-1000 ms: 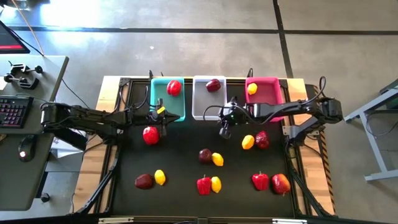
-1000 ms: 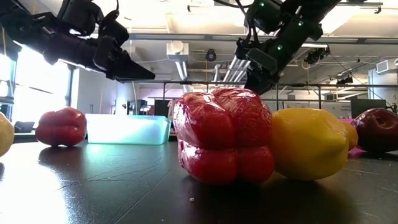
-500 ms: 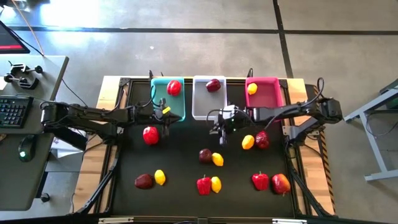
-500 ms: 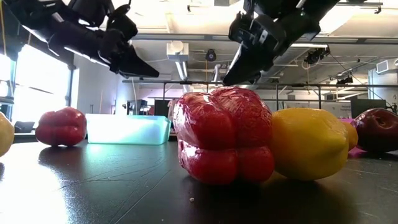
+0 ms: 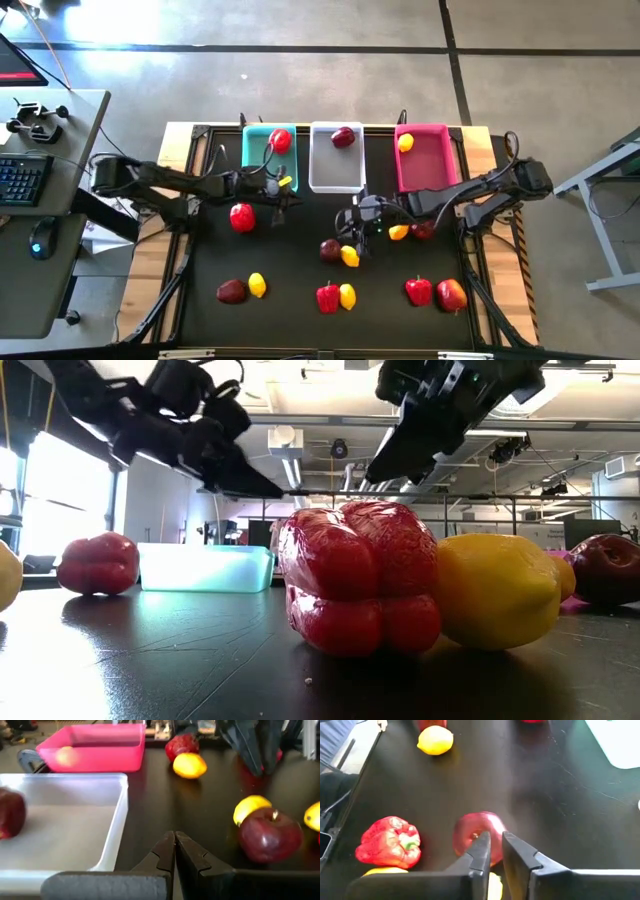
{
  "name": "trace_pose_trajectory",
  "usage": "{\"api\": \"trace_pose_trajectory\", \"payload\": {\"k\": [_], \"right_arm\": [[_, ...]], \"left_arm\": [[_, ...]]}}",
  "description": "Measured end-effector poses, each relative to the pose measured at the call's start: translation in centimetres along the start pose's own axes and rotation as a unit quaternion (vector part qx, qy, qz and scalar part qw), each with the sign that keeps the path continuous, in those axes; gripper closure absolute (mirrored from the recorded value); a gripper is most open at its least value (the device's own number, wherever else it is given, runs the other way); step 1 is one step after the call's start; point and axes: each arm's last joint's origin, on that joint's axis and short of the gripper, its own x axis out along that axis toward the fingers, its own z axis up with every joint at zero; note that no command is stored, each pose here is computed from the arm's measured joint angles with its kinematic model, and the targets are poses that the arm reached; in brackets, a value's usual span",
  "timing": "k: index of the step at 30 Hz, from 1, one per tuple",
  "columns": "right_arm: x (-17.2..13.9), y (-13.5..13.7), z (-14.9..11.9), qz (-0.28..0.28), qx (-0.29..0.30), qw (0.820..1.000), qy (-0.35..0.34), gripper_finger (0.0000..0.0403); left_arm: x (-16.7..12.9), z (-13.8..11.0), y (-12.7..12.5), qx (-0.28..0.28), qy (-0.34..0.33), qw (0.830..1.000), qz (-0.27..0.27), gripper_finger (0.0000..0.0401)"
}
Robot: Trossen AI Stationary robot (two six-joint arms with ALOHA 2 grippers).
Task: Sort produce into baskets
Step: Put the apple into the white bin
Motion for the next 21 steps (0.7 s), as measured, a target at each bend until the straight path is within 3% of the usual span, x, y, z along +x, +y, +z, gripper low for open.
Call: {"api": "trace_pose_trajectory", "payload": {"k": [6,10,21], "right_arm": [[0.0,1.9,0.6,0.020,-0.013,0.999,-0.048,0.0292],[0.3,2.0,0.4,0.004,-0.007,0.999,-0.047,0.0259],[4.3,1.5,-1.6,0.011,-0.024,1.000,0.000,0.0254]], "left_arm": [[2.0,-0.6,0.0,0.005,-0.001,1.000,-0.013,0.0401],[2.4,-0.8,0.1,0.001,0.001,1.000,-0.013,0.0401],[2.5,-0.8,0.1,0.000,0.001,1.000,-0.012,0.0401]]}}
